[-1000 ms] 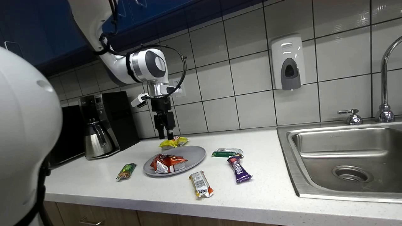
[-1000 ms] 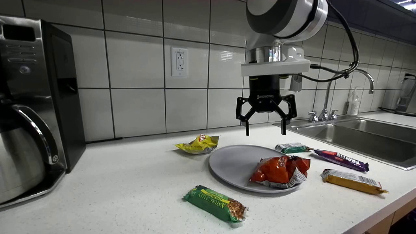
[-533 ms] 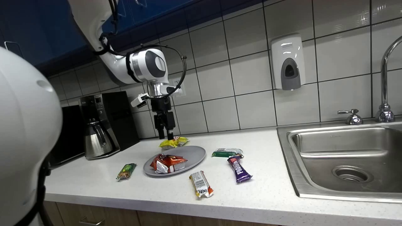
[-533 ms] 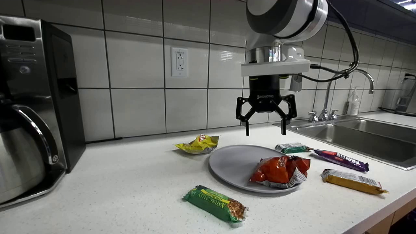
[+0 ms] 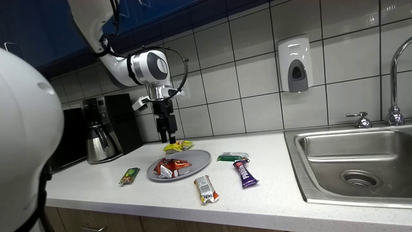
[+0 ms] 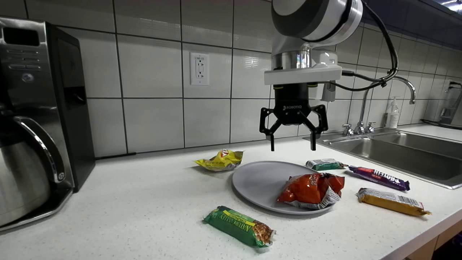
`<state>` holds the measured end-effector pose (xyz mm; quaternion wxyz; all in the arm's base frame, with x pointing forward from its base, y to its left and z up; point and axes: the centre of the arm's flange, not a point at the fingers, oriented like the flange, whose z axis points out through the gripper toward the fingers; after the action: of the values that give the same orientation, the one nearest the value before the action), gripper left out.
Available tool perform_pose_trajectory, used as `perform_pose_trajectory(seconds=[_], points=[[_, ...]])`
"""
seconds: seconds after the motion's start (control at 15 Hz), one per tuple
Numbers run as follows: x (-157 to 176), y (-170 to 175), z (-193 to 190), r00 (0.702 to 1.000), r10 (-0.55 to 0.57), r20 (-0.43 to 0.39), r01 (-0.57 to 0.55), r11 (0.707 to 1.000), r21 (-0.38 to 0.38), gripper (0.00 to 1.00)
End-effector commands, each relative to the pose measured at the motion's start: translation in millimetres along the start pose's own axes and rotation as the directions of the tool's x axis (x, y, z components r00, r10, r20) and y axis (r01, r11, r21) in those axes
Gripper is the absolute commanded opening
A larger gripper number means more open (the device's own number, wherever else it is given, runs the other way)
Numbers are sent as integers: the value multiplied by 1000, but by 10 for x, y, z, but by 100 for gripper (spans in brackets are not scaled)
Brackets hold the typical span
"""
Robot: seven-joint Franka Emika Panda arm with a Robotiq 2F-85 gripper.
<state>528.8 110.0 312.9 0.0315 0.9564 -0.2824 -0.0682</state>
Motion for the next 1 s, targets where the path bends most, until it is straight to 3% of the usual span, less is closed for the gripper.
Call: perform_pose_trajectory(seconds=[0.0,0.4,0.93], points=[[-162,9,-138,994,83,-75,-82,997,17,100],[-240,155,-168,964,214,-160,-213,977,22,100],[-481,283,-6,946,287,-152,-281,958,62,100]])
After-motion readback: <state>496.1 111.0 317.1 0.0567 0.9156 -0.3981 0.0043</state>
